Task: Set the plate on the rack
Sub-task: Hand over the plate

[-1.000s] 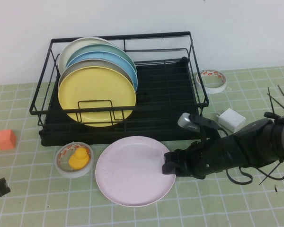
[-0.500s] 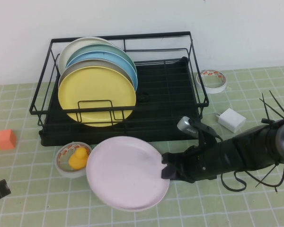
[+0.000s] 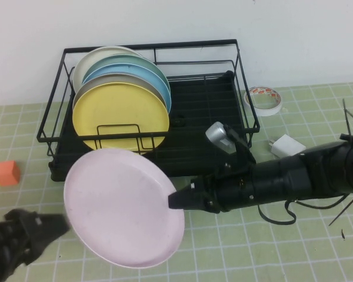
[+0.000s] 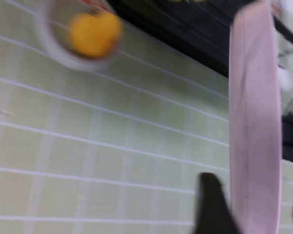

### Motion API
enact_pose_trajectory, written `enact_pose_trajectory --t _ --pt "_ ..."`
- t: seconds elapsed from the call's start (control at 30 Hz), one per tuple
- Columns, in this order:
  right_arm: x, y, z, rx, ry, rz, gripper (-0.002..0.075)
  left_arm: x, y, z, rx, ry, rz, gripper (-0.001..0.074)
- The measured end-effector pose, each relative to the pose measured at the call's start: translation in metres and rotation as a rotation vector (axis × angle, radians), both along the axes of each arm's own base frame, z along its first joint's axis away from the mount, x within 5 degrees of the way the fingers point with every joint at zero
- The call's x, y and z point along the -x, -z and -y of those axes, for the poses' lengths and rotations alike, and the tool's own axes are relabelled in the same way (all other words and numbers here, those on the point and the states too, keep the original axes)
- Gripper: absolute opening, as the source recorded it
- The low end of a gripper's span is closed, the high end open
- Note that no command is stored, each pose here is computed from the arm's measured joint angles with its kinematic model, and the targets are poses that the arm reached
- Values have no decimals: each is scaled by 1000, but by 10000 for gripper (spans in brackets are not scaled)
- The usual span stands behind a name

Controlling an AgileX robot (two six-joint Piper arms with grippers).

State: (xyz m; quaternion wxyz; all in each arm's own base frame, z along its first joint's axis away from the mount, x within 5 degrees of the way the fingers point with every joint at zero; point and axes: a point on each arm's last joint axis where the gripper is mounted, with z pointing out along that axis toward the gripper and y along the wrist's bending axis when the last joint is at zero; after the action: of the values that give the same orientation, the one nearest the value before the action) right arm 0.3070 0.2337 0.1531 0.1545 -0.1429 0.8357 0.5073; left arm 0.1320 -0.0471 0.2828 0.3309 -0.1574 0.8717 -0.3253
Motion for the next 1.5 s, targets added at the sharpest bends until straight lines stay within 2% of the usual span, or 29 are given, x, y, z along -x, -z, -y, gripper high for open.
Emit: enact_pose_trajectory --t 0.1,0.17,0.27,0.43,0.53,0.7,0.97,1.03,1.1,1.27,1.33,1.4,1.5 --pt "4 -10 -3 -17 -26 40 9 -3 0 5 58 35 -6 447" --pt "6 -12 -6 -21 -43 56 9 -6 -1 8 94 42 -10 480" --pt "8 -12 -8 -22 -56 64 9 -9 0 10 124 43 -21 500" --pt "11 -16 -10 -66 -89 57 9 -12 2 10 89 68 -6 501" --pt "13 -17 -11 -81 -112 76 9 -14 3 10 56 92 11 428" --pt "14 -18 -11 -84 -174 191 9 -15 3 9 -53 171 100 128" --pt "16 -22 -11 -124 -238 272 22 -17 2 8 -312 360 315 104" --pt "18 -23 -11 -145 -256 275 59 -18 1 8 -366 400 368 97" --pt "19 -25 -11 -161 -268 271 133 -18 -1 8 -424 445 430 96" --pt "21 -28 -9 -210 -289 242 415 -19 -5 11 -549 551 586 96" --pt "19 -31 -5 -242 -289 227 500 -20 -7 12 -606 594 657 95" --pt "12 -36 5 -270 -274 222 534 -20 -10 13 -662 638 748 95" --pt "-2 -45 30 -277 -198 199 532 -22 -20 16 -725 646 920 95"
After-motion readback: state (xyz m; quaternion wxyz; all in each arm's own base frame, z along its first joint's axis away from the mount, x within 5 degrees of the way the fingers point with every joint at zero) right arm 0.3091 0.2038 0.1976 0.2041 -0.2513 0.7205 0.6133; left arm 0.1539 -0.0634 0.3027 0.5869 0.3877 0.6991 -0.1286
